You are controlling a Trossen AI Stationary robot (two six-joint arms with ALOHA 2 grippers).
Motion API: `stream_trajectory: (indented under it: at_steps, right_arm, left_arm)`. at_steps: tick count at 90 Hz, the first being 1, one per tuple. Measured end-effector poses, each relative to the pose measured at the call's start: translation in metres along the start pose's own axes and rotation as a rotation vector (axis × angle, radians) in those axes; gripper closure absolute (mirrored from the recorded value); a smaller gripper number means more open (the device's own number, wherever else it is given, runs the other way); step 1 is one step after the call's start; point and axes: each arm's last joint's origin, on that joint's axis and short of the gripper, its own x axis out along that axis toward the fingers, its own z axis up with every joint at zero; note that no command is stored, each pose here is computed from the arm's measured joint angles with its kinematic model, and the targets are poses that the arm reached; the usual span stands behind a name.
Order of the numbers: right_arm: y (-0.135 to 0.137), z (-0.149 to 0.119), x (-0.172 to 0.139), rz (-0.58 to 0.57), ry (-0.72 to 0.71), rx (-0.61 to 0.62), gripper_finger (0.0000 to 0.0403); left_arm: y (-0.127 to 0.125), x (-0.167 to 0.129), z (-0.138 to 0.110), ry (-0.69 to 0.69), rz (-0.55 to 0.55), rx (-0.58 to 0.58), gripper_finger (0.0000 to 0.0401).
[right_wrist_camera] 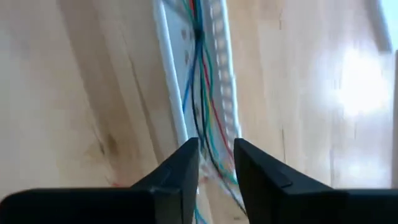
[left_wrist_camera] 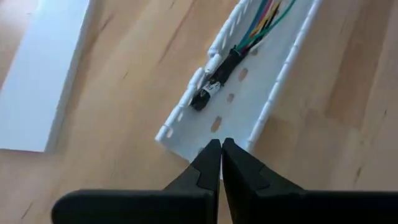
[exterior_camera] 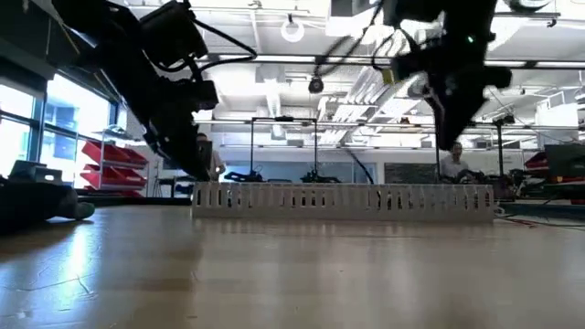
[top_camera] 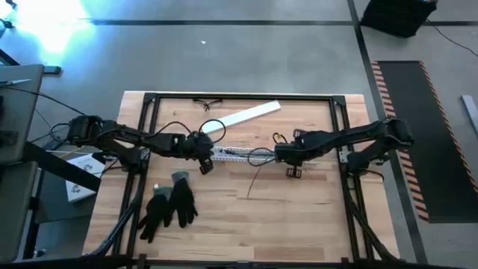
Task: Ziptie cables
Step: Put the cable into the white cable duct
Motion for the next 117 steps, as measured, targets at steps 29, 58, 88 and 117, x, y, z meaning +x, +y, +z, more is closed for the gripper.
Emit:
stream_trajectory:
  at_steps: [29,58,88,117]
  right_arm:
    - [0.010,0.015,0.016,0.123,-0.220,0.009,0.0302]
    - [0.024,0.012,0.020,0.143,-0.264,0.002,0.0302]
    - [0.002,-0.010,0.018,0.100,-0.057,-0.060,0.0302]
    - [-0.030,0.004,0.043,0.247,-0.113,-0.111,0.0301]
  left_arm:
    - [-0.008,0.000,-0.010,0.001,0.031,0.059,0.0401]
    - [-0.021,0.001,-0.009,-0.029,-0.123,0.126,0.0401]
    - [-0.029,-0.029,0.009,-0.009,-0.027,0.223,0.0401]
    - [-0.039,-0.029,0.002,0.032,0.000,0.262,0.0401]
